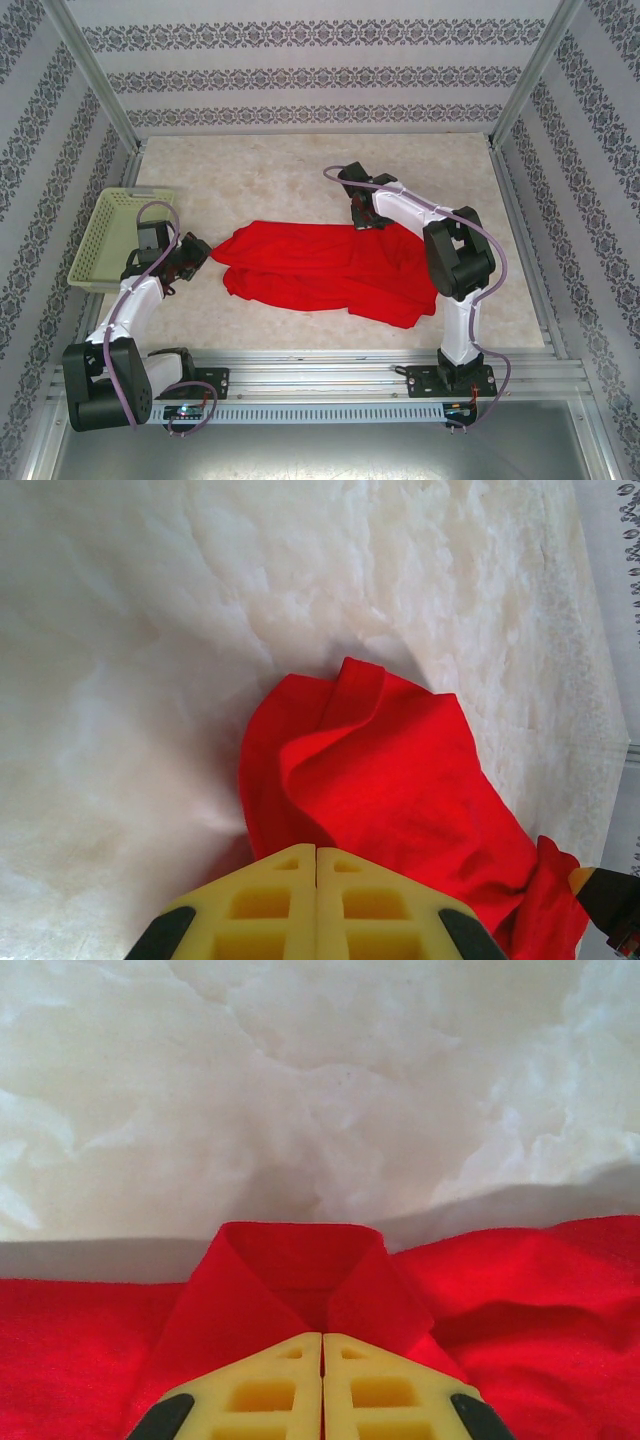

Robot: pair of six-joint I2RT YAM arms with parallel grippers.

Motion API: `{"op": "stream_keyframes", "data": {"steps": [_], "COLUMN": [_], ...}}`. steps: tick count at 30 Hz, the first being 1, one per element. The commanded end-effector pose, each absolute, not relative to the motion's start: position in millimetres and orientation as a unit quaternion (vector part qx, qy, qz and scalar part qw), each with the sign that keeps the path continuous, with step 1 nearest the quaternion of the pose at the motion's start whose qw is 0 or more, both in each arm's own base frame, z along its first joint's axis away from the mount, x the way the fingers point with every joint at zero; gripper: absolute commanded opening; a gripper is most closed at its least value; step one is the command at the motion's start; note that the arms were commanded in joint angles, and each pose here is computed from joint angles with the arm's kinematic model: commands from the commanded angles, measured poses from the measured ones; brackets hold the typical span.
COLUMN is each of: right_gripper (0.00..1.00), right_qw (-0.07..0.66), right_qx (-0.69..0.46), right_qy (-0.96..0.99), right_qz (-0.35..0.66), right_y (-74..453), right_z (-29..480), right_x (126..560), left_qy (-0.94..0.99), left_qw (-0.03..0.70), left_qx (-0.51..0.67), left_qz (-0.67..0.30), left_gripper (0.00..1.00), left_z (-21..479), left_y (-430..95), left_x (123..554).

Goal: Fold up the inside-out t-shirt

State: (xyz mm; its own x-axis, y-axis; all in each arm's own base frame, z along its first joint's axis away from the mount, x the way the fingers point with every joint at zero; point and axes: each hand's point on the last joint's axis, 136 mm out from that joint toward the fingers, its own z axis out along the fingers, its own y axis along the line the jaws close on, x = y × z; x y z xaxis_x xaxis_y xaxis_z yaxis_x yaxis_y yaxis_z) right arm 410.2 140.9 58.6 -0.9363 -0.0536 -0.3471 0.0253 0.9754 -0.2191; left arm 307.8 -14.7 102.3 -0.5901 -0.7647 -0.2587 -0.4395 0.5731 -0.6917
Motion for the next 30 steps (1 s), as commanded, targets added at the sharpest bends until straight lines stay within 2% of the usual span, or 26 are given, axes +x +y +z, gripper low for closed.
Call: {"op": "stream_keyframes", "data": {"steps": [1, 9, 22, 26, 30], "right_gripper": [0.06, 0.06, 0.10, 0.23, 0.38], "right_qw": [0.207, 0.285, 0.231, 0.212, 0.219], "right_qx": [-0.014, -0.033, -0.150, -0.177, -0.162], "right_qy": [0.969, 0.945, 0.957, 0.956, 0.958], "right_qz": [-0.137, -0.155, -0.093, -0.095, -0.088], "right_y": [140, 157, 273, 287, 269], "right_z": [86, 142, 81, 73, 88], "right_x": [412, 415, 425, 423, 420], "left_qy": [0.841, 0.840, 0.844, 0.844, 0.845], "left_qw": [0.298, 0.306, 0.305, 0.306, 0.305], "left_qx": [-0.345, -0.345, -0.340, -0.337, -0.338], "left_qz": [-0.293, -0.285, -0.283, -0.282, -0.281], "left_gripper": [0.00, 0.00, 0.00, 0.00, 0.00], "left_z": [113, 117, 118, 119, 118], "left_y": [-11, -8, -9, -9, -9], "left_x": [315, 313, 309, 309, 309]}}
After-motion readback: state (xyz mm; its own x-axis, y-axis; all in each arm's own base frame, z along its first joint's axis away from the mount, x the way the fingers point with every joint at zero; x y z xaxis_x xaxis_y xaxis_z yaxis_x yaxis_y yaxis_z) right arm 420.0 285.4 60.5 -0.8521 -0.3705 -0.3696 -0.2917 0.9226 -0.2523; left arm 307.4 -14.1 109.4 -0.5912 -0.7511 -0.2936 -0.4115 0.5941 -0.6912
